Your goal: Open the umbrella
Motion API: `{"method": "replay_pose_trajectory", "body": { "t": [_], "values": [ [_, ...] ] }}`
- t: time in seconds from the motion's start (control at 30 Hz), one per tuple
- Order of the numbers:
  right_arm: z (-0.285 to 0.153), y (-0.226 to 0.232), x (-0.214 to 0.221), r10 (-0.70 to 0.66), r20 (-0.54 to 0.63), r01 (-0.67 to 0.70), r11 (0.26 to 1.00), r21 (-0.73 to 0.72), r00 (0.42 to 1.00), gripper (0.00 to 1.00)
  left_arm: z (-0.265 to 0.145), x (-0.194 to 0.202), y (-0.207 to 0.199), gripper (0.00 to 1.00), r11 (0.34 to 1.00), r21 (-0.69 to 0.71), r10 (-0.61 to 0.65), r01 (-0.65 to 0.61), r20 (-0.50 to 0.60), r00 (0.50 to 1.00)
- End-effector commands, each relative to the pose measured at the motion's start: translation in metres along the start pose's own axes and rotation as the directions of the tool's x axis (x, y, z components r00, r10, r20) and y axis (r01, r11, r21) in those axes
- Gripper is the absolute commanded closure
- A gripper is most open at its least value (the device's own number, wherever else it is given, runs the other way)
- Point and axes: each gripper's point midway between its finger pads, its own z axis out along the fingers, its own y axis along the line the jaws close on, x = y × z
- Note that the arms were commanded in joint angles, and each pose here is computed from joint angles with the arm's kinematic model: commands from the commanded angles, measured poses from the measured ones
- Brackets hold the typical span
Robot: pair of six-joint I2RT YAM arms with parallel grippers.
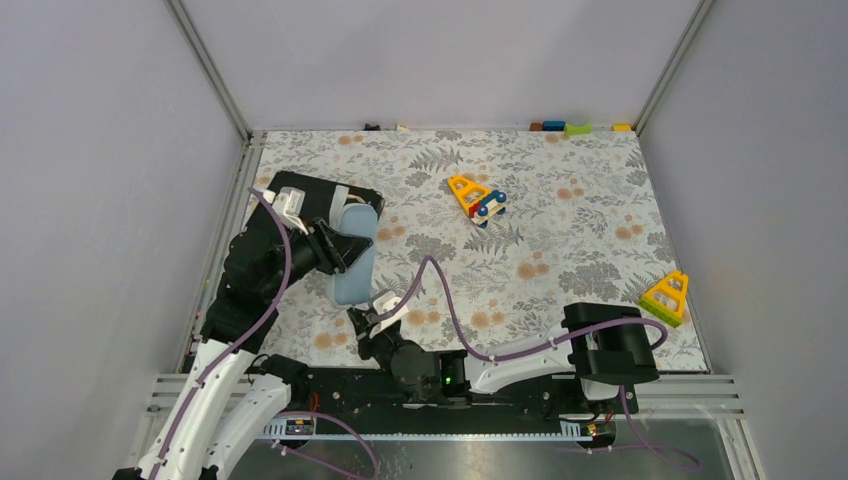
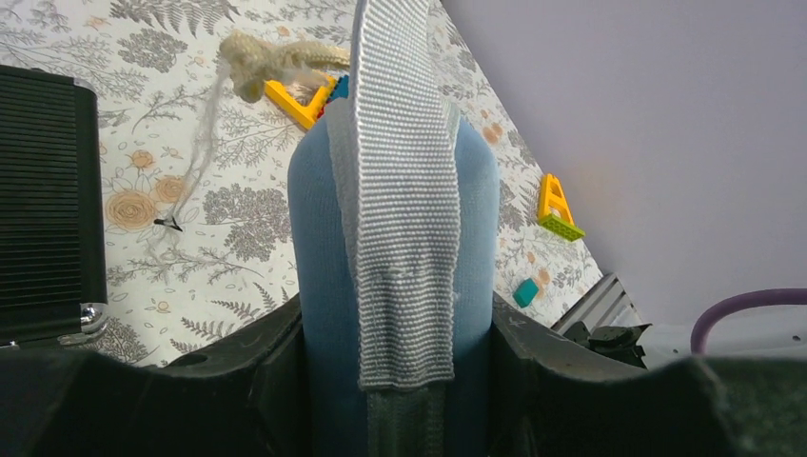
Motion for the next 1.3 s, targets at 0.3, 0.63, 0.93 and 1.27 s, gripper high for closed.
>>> {"method": "replay_pose_trajectory", "body": {
  "t": [0.3,0.63,0.93,1.27],
  "values": [
    [-0.015,0.107,-0.106,0.328,0.104,-0.259,0.872,-0.416,0.939,1.0,0.004,-0.047,0.023,1.0,0.99,-0.124,0.092,-0.064,0.235,0.968],
    [-0.015,0.085,-0.094,0.329,0.112,-0.274,0.898,-0.345,0.938,1.0,0.0,-0.051,0.005,1.0,0.995,-0.041,0.099,-0.091,0.27,0.958],
    [-0.042,-0.007,-0.038,0.199,0.057,-0.188,0.971,-0.147,0.978,0.44,-0.009,-0.055,-0.028,1.0,0.982,0.104,0.119,-0.156,0.294,0.948],
    [-0.053,-0.079,-0.027,0.163,-0.1,-0.178,0.97,-0.168,0.982,0.01,-0.013,-0.053,-0.055,1.0,0.95,0.241,0.126,-0.2,0.291,0.948]
  ]
}}
